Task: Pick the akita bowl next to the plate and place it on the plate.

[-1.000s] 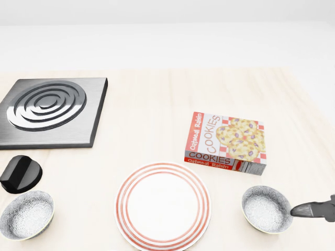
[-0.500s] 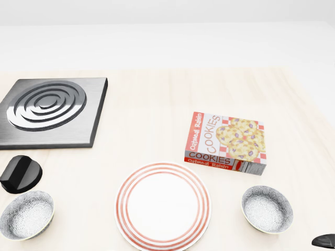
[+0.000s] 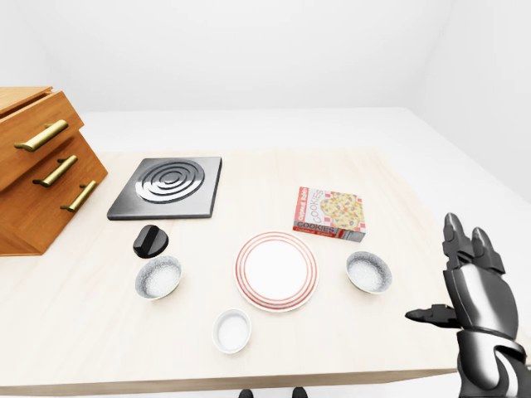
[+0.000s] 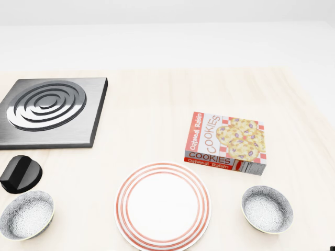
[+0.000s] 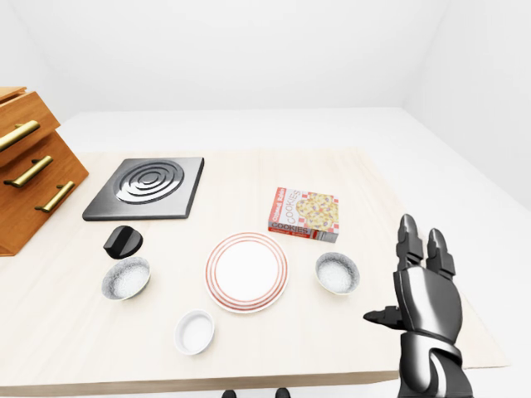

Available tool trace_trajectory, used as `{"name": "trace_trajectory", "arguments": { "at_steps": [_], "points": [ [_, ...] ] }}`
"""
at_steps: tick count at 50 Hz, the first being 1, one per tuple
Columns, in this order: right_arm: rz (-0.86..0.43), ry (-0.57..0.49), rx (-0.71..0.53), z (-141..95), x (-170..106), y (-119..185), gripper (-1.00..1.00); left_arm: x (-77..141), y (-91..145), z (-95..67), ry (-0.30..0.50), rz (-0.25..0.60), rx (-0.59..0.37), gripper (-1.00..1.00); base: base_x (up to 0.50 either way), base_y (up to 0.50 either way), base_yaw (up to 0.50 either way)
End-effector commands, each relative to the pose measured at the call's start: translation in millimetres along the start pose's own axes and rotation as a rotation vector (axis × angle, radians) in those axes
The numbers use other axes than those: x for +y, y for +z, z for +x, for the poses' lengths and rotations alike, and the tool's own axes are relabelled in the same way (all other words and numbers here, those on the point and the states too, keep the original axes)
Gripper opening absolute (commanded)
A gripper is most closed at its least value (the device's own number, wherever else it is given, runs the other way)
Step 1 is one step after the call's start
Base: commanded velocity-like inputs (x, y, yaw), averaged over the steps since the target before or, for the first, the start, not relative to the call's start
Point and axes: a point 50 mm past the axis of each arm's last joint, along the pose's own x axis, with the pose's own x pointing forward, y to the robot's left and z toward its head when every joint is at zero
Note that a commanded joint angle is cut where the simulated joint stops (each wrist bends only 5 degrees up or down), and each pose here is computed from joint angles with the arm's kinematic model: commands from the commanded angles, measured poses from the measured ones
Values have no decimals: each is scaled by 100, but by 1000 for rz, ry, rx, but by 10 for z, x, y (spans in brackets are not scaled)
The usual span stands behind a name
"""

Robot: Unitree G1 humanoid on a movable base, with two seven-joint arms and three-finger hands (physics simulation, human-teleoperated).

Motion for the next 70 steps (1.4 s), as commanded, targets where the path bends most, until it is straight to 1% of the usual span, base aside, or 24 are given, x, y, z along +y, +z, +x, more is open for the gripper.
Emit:
{"name": "trace_trajectory", "arguments": {
  "at_steps": [1,10,14,27,32,44,49,54,55,57,62,70],
  "points": [
    [-161,-53,-56,25,290,110,100,-2,-32,-3,0,6,8,100,0,0,0],
    [-187,-69,-167,50,432,296,100,-9,-40,-4,-2,8,11,100,0,0,0],
    [-190,-84,-206,67,444,349,100,-6,-49,-3,-1,8,14,100,0,0,0],
    [-224,-108,-247,54,492,375,100,-11,-51,-4,-2,10,15,100,0,0,0],
    [-237,-118,-266,8,541,408,100,-8,-51,-4,-1,9,15,100,0,0,0],
    [-250,-38,-253,-89,690,309,100,-2,-41,-5,2,5,11,100,0,0,0],
    [-256,-24,-244,-118,703,276,100,-1,-45,-4,3,5,13,100,0,0,0],
    [-272,-8,-251,-141,778,262,100,3,-55,-2,3,4,18,100,0,0,0],
    [-269,-1,-252,-146,787,265,100,5,-53,0,4,4,18,100,0,0,0],
    [-224,30,-232,-160,807,258,100,6,-54,0,4,3,19,100,0,0,0],
    [-251,39,-237,-156,862,225,100,-3,-51,-3,1,4,17,100,0,0,0],
    [-257,49,-244,-139,955,195,100,-2,-45,-4,2,4,14,100,0,0,0]
  ]
}}
